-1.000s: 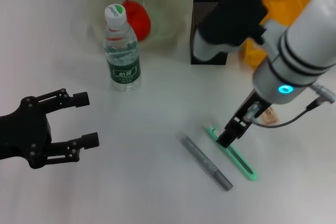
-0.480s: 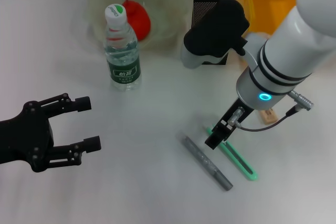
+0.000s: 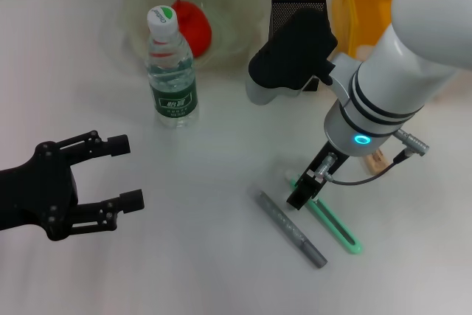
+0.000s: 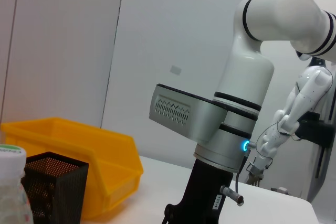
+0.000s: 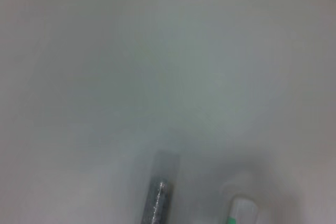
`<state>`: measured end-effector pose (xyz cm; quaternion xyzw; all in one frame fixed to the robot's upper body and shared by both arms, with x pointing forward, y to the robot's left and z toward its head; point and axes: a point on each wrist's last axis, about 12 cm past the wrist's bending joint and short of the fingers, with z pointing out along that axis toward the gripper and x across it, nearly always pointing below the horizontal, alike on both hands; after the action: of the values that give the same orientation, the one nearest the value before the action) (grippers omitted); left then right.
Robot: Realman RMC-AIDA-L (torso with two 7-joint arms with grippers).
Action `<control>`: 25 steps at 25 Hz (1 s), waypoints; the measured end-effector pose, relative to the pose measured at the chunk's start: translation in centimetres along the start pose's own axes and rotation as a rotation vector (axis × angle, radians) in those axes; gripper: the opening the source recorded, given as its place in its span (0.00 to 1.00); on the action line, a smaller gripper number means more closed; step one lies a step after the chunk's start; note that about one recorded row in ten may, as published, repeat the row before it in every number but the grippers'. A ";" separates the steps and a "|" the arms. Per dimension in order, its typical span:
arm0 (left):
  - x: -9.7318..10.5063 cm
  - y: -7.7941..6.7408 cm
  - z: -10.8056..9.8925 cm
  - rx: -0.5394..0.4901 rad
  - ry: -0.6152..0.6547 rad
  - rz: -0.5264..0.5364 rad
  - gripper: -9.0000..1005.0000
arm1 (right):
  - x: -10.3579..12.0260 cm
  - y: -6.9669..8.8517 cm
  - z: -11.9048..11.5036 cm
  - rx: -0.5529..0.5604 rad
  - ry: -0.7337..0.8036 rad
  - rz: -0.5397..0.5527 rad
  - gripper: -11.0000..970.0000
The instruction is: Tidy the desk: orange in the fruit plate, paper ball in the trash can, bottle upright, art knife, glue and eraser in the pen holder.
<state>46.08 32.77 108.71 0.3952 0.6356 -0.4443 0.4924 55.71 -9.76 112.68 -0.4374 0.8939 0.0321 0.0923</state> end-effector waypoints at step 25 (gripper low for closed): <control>-0.1 0.1 0.2 0.003 -0.004 0.001 0.83 | 0.3 0.5 0.5 -0.048 0.012 0.013 0.30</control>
<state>46.23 32.65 108.80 0.3952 0.6338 -0.4458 0.4933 55.18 -9.63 112.14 -0.4340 0.8962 0.0515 0.0760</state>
